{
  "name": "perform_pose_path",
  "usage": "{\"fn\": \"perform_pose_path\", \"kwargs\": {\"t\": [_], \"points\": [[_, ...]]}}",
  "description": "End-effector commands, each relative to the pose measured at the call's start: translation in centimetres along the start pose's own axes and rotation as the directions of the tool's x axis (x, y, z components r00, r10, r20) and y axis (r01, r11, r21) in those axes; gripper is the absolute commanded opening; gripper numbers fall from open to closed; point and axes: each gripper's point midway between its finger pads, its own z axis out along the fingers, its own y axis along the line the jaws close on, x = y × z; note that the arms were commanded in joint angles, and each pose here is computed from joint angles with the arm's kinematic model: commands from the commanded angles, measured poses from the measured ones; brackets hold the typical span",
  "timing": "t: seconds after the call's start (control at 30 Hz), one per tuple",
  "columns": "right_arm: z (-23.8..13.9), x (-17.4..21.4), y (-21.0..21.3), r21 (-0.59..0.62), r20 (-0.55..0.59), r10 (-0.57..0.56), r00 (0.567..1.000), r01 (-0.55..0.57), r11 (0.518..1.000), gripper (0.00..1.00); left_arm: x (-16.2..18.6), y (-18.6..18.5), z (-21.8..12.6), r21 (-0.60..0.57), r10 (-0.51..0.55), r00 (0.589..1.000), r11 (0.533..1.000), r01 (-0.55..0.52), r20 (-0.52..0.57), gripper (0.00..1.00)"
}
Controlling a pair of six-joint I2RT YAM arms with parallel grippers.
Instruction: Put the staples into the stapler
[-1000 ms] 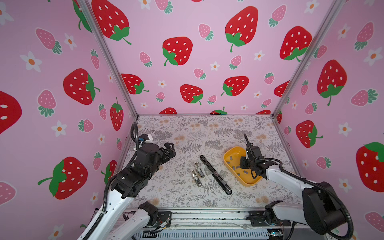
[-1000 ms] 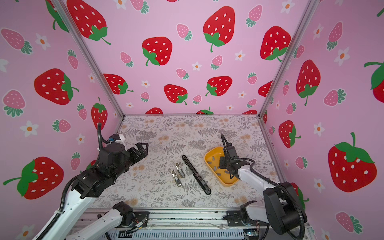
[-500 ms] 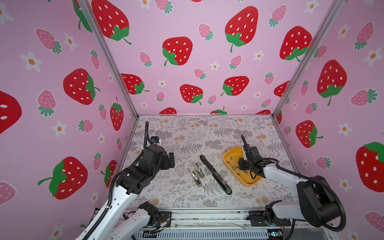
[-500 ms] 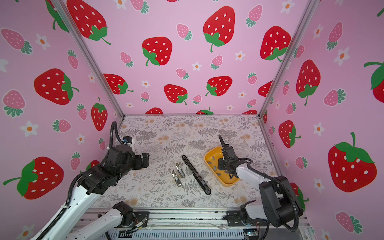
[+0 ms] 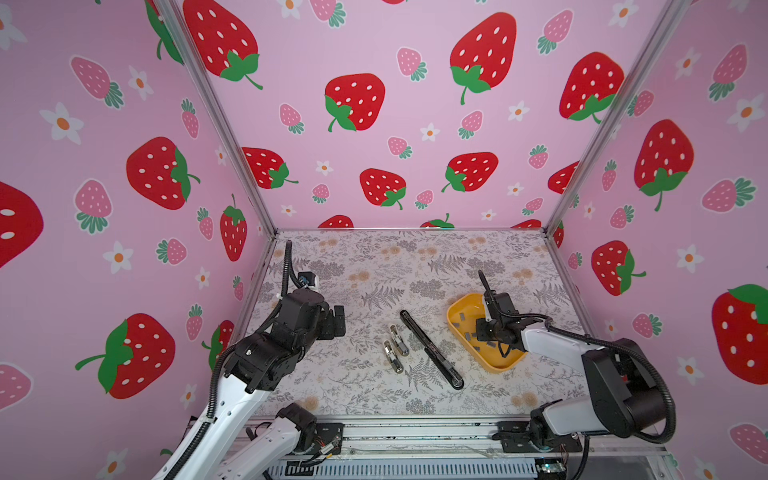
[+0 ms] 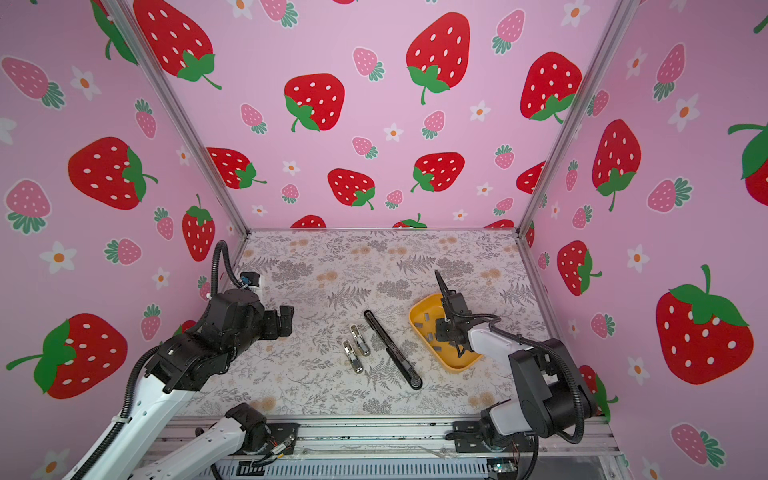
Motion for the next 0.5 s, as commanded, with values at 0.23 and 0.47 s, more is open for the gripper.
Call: {"fn": "perform_pose_path", "kwargs": {"t": [0.23, 0.47], "points": [[-0.36, 0.58, -0.53, 0.023, -0.031, 0.012, 0.999, -0.011, 1.000, 0.25, -1.03, 1.00, -2.02, -0.011, -0.013, 0.998, 1.000, 0.013, 0.064, 0.99], [-0.68, 1.05, -0.90, 0.038, -0.032, 0.033, 0.999, -0.032, 0.999, 0.29, -1.10, 0.93, -2.25, 0.002, -0.018, 0.997, 1.000, 0.018, 0.072, 0.99]]}}
